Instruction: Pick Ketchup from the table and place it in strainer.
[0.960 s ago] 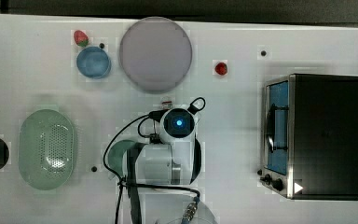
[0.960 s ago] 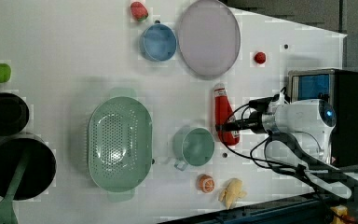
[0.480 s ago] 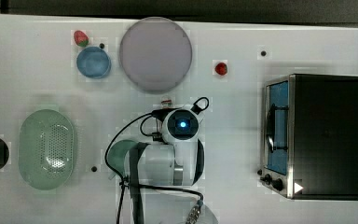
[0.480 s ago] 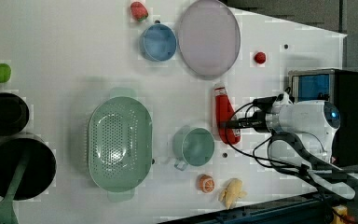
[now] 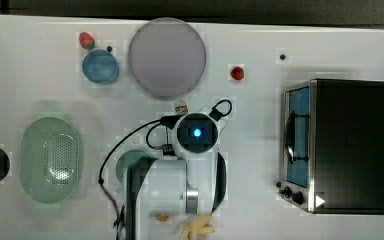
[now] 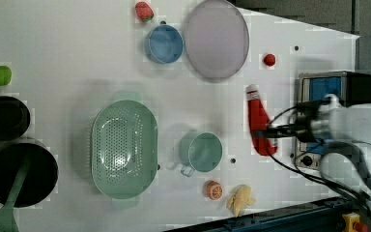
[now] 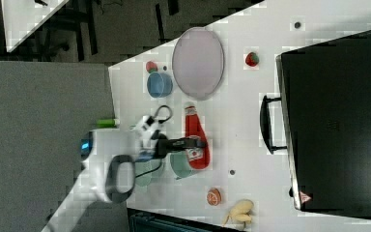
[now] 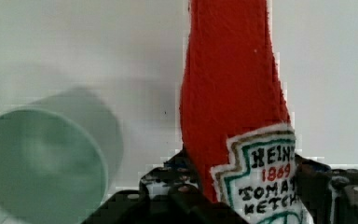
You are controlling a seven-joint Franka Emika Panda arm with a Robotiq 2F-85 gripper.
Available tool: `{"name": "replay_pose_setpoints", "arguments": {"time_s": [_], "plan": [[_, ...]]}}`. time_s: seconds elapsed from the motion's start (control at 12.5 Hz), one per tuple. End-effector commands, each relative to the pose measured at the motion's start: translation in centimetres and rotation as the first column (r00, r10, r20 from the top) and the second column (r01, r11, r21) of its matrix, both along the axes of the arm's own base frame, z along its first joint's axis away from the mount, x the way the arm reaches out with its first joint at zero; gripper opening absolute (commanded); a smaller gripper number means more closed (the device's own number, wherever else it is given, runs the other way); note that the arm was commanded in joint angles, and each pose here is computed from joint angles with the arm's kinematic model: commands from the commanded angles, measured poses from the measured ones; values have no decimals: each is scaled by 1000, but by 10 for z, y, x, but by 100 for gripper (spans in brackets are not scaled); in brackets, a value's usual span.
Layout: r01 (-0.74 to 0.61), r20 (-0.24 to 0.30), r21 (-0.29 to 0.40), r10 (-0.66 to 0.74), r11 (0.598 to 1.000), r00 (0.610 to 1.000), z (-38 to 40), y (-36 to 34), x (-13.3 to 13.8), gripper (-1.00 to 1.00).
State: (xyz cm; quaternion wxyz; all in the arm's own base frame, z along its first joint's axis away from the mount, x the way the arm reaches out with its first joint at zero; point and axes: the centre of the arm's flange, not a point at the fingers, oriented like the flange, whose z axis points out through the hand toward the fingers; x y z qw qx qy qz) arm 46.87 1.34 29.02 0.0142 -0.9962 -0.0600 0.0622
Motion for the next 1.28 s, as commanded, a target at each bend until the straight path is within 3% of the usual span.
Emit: {"name": "replay_pose_setpoints", "arguments": {"time_s": [0.08, 0.56, 0.8, 1.12, 1.28], "plan": [[-71, 93, -26, 73, 997, 993, 84, 28, -1, 24], [-29, 146, -58, 37, 998, 989, 136, 137, -25, 24], [72, 118, -14, -70, 997, 991, 122, 206, -40, 24], [146, 154, 67, -155, 987, 976, 88, 275, -49, 24], [190, 128, 107, -203, 976, 971, 63, 299, -53, 24]]}}
